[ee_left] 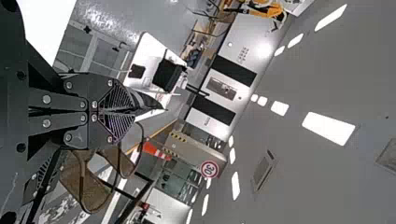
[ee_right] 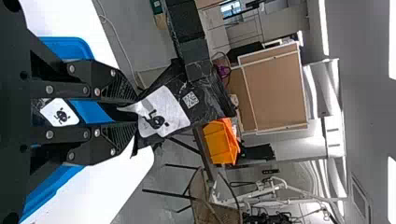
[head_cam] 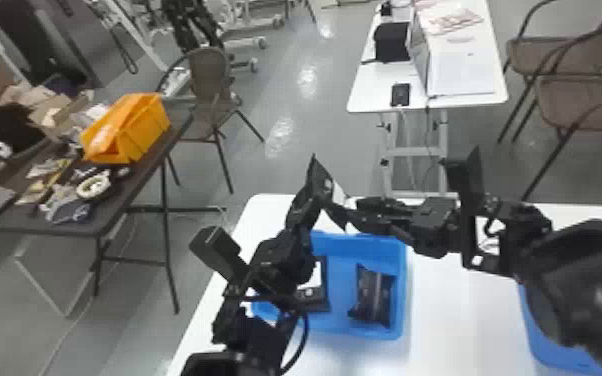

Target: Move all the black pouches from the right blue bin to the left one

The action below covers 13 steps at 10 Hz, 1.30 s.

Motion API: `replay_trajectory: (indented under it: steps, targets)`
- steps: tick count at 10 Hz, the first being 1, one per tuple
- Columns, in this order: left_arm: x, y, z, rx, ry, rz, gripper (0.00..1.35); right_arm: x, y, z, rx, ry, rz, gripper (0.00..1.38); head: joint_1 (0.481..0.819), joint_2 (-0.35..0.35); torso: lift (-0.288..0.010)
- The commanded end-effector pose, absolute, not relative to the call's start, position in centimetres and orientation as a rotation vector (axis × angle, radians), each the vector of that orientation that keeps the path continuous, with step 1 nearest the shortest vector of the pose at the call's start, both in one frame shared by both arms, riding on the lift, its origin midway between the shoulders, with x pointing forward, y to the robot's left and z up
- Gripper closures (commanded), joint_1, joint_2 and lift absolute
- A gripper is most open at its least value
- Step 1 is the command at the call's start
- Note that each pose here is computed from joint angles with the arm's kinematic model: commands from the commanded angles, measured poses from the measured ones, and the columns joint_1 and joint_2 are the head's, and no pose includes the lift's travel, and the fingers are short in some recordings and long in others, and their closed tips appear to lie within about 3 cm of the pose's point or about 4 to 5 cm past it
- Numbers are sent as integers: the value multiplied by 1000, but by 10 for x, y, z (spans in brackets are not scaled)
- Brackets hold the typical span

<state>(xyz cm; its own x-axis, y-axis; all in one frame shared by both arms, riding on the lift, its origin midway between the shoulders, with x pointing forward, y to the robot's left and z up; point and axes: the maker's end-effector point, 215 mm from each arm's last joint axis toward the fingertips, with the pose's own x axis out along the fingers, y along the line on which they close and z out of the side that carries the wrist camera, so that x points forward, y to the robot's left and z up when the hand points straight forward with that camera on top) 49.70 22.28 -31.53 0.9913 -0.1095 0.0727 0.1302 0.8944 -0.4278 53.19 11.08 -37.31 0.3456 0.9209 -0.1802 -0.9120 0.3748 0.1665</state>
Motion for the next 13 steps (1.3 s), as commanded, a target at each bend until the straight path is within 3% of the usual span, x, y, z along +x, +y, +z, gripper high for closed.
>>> replay_trajectory:
  steps: [1,2,4,6,9,10,12,13]
  targets:
    - [496,239,-316,-414,-54,-89,1222,543,87,-372,42,227,1135,162,695,344,10]
    - [495,252,-320,-375,-52,-60,1222,552,48,-378,50,214,1046,16,695,343,10]
    - [485,276,-358,-305,22,-6,1222,559,-40,-399,10,232,840,213,695,302,10]
    - [470,271,-415,-265,159,-6,1222,548,-108,-424,-23,289,686,268,695,231,10]
    - [463,252,-487,-205,309,-90,1222,535,-140,-442,-16,336,638,268,695,146,10]
    - [464,249,-488,-206,311,-94,1142,536,-138,-441,-29,340,653,268,695,129,10]
    - [470,254,-469,-193,250,-86,27,535,-147,-439,-64,361,637,268,695,124,10]
    - [472,255,-456,-201,222,-86,-2,532,-157,-442,-59,382,618,268,695,121,10]
